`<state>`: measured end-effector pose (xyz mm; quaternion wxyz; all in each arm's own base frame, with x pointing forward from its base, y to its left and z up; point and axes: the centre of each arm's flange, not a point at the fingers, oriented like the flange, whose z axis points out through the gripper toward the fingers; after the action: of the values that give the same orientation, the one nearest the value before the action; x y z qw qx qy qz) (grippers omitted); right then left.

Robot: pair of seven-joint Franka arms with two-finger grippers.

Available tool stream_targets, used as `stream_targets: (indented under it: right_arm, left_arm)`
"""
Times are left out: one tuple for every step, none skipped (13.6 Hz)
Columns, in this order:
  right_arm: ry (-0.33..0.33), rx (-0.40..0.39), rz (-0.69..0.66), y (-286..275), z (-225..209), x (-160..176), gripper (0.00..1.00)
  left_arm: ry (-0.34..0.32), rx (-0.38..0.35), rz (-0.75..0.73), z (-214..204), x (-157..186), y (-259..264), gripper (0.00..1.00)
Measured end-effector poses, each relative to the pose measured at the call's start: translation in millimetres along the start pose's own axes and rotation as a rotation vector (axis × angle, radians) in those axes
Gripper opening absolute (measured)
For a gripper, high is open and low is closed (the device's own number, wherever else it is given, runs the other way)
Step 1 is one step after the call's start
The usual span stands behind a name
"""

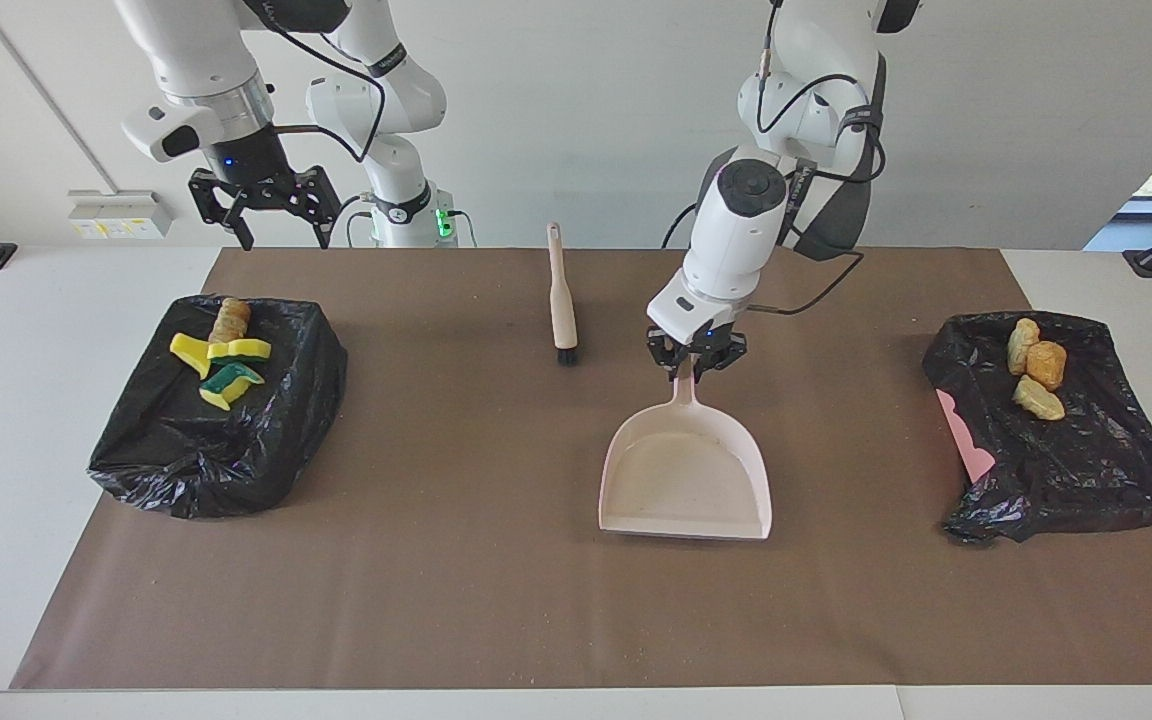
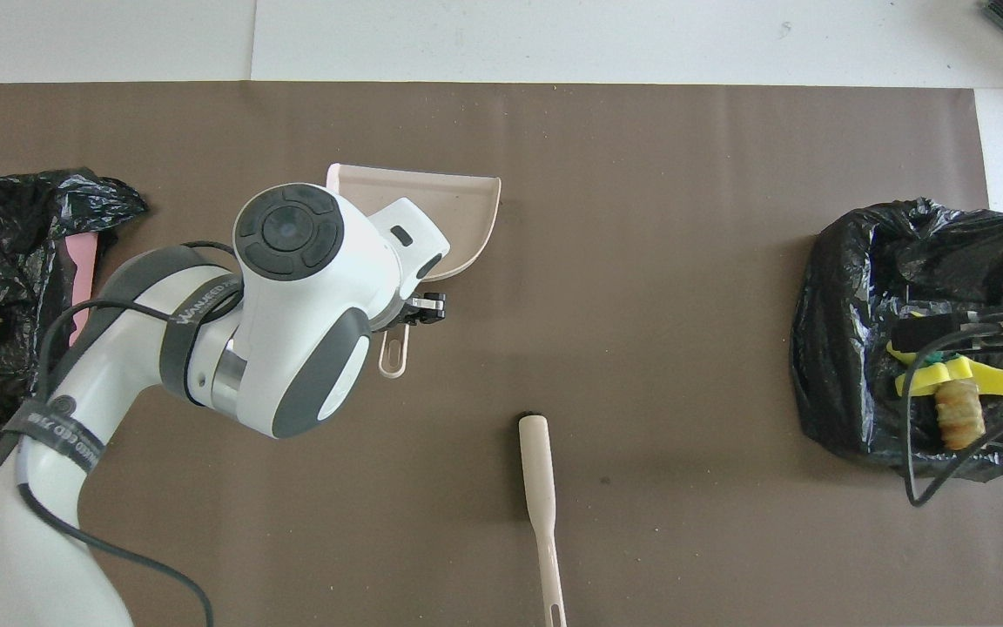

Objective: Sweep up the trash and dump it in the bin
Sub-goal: 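Lower the empty dustpan onto the mat center with the left gripper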

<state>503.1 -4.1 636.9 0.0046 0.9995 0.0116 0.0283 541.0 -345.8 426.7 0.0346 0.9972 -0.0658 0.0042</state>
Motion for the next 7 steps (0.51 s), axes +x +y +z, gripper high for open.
stream_targets:
  right_arm:
    - [-0.009, -0.001, 0.004, 5, -5, 1, 1.0]
    - [-0.018, -0.002, 0.011, 8, -10, 4, 1.0]
    - [-0.019, -0.003, 0.017, 11, -16, 10, 1.0]
    - [-0.019, -0.004, 0.022, 14, -20, 15, 1.0]
    - [-0.021, -0.005, 0.027, 16, -20, 19, 1.0]
    - [-0.026, -0.006, 0.029, 17, -19, 20, 1.0]
    - [-0.037, -0.005, 0.028, 17, -18, 20, 1.0]
  left_arm:
    - [0.005, -0.006, 0.004, 6, 3, 16, 0.33]
    - [0.012, -0.011, 0.011, 9, 6, 27, 0.33]
    - [0.02, -0.018, 0.021, 9, 7, 35, 0.33]
    - [0.027, -0.023, 0.028, 8, 8, 43, 0.33]
    - [0.033, -0.029, 0.021, 7, 9, 50, 0.33]
    - [0.04, -0.034, 0.002, 6, 12, 54, 0.33]
    - [0.045, -0.038, -0.014, 6, 16, 56, 0.33]
